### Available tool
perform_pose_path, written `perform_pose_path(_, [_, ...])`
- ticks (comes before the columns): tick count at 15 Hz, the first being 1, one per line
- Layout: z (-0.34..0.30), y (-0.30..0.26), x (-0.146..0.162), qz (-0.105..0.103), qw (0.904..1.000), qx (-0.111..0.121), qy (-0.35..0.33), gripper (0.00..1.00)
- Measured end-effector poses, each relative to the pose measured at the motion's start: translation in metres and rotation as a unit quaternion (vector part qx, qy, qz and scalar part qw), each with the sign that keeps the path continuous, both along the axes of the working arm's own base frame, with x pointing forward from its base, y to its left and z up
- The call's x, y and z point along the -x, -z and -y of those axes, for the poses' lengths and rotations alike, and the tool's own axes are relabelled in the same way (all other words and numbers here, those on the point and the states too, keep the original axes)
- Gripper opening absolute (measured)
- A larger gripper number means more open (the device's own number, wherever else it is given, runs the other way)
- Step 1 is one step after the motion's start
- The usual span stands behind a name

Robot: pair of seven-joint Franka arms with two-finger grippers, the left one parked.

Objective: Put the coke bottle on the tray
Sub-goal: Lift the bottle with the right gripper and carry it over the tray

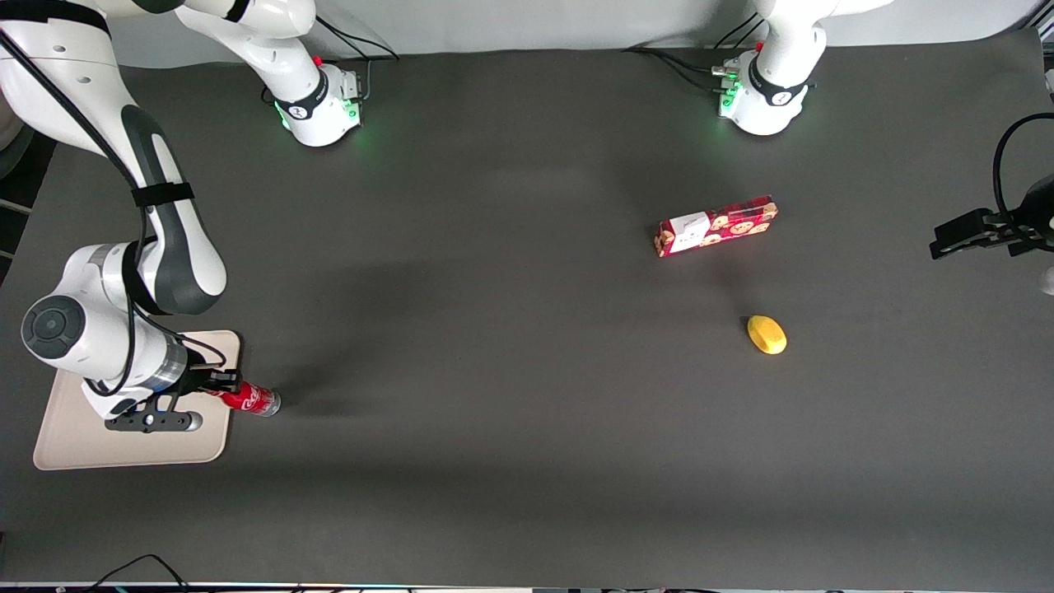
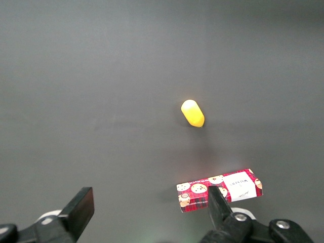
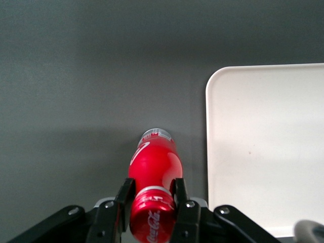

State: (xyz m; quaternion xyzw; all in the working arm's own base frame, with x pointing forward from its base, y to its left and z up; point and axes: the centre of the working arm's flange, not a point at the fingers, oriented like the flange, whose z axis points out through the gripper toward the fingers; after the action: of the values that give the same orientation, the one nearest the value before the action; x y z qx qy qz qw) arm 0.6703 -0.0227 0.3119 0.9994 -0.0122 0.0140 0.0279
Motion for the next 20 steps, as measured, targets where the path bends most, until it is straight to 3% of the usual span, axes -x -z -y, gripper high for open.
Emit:
perform_pose_path(9, [0.001,-0.008,-0.003,0.005,1.0,0.0,0.001,0.37])
perform_pose_path(13, [0.009,-0.07,-0.018,-0.002,0.9999,0.006,0.012,0.37])
perform_pose_path(20, [0.055,-0.16,-0.024,0.006,0.9987,0.024,0.045,0.37])
